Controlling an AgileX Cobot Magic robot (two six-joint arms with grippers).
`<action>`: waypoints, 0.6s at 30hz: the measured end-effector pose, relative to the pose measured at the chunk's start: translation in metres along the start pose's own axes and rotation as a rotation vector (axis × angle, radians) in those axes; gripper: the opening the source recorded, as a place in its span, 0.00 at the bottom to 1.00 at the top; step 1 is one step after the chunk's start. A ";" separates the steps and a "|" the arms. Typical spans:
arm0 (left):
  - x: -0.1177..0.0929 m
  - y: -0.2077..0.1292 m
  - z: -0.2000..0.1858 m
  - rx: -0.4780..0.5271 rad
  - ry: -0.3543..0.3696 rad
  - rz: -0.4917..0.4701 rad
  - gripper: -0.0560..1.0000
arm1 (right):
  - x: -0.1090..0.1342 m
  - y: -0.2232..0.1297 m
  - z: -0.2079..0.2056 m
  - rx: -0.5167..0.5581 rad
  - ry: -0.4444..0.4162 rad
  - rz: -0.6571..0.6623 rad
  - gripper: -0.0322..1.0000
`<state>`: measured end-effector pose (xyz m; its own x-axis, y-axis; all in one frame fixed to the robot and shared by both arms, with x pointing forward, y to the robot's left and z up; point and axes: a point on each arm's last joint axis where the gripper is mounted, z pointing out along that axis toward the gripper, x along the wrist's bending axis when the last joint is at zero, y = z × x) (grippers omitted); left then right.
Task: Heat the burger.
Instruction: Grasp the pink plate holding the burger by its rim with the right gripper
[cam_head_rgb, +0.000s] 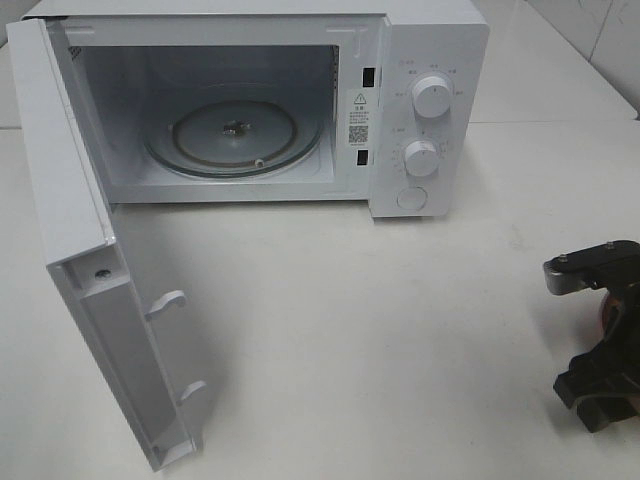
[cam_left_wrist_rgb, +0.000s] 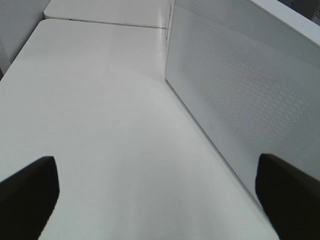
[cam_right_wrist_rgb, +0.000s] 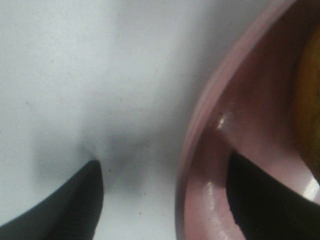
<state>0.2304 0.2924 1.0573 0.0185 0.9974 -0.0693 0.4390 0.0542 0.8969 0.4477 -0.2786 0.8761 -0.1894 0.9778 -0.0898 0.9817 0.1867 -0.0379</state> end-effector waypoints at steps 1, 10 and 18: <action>0.000 0.000 0.000 0.000 0.000 0.000 0.99 | -0.001 0.000 0.000 -0.003 -0.010 -0.004 0.55; 0.000 0.000 0.000 0.000 0.000 0.000 0.99 | -0.003 0.001 -0.001 -0.001 -0.029 -0.018 0.15; 0.000 0.000 0.000 0.000 0.000 0.000 0.99 | -0.004 0.006 -0.004 -0.001 -0.032 0.023 0.15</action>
<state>0.2304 0.2924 1.0573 0.0185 0.9974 -0.0693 0.4390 0.0542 0.8969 0.4542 -0.2807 0.8798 -0.1676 0.9782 -0.1223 0.9857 0.1646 -0.0349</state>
